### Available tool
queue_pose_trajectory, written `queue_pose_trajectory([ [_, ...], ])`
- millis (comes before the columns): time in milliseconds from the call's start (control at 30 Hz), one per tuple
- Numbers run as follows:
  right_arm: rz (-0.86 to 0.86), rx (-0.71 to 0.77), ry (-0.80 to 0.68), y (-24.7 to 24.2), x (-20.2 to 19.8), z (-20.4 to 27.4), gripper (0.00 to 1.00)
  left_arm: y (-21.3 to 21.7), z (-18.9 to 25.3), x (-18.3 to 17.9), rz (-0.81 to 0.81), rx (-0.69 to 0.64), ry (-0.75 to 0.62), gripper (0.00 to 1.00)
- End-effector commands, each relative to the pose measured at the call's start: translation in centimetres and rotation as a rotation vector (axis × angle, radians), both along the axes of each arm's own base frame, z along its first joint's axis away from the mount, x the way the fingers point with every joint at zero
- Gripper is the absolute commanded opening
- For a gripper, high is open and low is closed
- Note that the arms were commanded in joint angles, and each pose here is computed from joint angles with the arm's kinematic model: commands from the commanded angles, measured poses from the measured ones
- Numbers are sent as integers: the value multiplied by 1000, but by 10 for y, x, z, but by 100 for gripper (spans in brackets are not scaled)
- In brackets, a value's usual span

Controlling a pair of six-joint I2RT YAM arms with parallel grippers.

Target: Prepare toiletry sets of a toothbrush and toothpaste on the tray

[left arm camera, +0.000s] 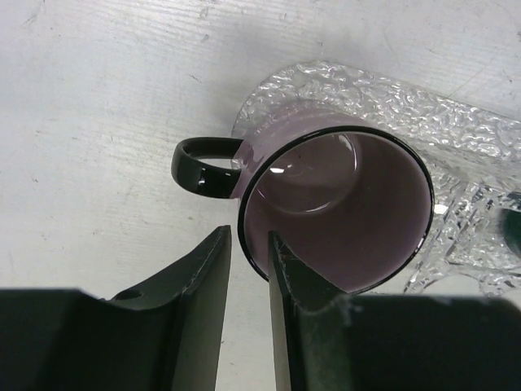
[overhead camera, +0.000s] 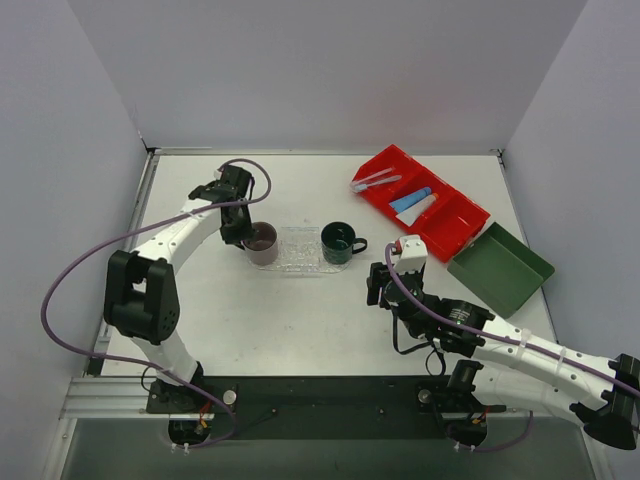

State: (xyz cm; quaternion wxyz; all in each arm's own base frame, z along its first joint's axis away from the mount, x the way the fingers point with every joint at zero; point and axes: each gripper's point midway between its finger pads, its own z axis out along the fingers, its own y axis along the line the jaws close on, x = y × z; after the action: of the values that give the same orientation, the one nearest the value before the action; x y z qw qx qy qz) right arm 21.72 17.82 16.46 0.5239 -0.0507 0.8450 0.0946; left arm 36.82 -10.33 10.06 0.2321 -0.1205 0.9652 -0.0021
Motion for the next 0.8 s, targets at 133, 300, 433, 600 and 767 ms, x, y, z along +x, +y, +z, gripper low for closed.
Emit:
queue_pose_trajectory([
  [133,-47,9,-33,-10,3,15,59,3,51,-6,-52,-18,-112,35],
  [300,-64,9,-48,-20,3,22,59,11,82,-10,-71,11,-178,35],
  [433,-80,-16,-65,-31,4,32,59,15,108,-12,-114,41,-248,35],
  [600,-92,-84,-105,-50,7,57,61,7,128,-11,-224,28,-314,35],
  [767,-43,-212,-73,-60,9,73,63,-17,144,-4,-311,-79,-418,35],
])
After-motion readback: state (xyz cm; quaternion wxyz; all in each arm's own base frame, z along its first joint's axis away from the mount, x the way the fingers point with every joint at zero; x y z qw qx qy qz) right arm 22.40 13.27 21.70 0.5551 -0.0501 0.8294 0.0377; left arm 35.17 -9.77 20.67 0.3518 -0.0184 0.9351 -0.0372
